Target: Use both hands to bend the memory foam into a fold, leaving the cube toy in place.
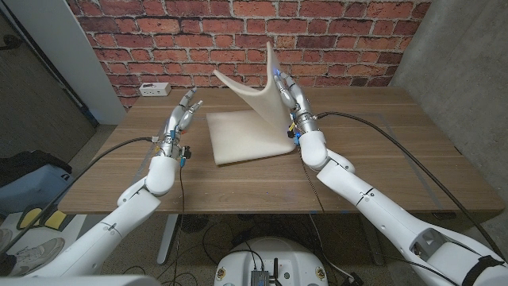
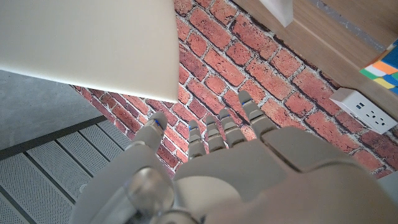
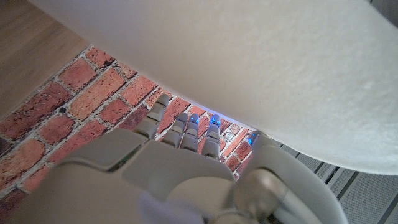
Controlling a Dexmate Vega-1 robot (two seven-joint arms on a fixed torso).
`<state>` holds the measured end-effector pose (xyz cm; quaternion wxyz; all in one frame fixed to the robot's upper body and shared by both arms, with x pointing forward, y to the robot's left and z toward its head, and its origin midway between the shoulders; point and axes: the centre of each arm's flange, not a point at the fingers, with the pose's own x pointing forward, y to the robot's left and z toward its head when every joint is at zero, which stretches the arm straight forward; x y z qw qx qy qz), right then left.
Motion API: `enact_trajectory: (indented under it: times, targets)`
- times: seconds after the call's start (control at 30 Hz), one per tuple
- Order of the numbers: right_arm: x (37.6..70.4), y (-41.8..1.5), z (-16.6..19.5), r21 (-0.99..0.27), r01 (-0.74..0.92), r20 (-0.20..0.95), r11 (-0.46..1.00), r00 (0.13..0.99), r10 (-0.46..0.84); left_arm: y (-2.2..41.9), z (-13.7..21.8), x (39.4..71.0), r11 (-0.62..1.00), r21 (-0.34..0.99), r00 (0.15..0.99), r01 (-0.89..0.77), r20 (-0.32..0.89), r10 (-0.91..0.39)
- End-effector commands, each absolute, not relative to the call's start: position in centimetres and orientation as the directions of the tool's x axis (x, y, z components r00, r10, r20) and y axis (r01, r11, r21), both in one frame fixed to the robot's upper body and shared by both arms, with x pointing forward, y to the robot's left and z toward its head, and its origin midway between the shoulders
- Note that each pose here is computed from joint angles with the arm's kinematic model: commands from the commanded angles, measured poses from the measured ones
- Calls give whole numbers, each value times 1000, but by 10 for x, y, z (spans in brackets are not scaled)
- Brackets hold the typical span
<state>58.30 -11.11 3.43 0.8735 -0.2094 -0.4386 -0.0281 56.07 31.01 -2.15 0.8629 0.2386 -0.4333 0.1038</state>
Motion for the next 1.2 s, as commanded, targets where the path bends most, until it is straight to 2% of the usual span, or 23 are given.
enact_trajectory:
  times: [0.03, 0.3, 0.77, 1.2]
  targets:
    - [577, -146, 30, -170, 197, 799, 966, 601, 18, 311, -20, 559, 865, 328, 602, -381, 798, -38]
    - [570, -168, 20, -62, 206, 801, 977, 595, -74, 311, -20, 557, 863, 335, 601, -377, 798, -47]
    - [554, -194, 4, -5, 241, 788, 971, 599, -144, 314, -24, 548, 861, 348, 602, -371, 796, -61]
    - [535, -213, -19, 67, 335, 763, 940, 589, -264, 321, -27, 547, 860, 369, 615, -351, 784, -85]
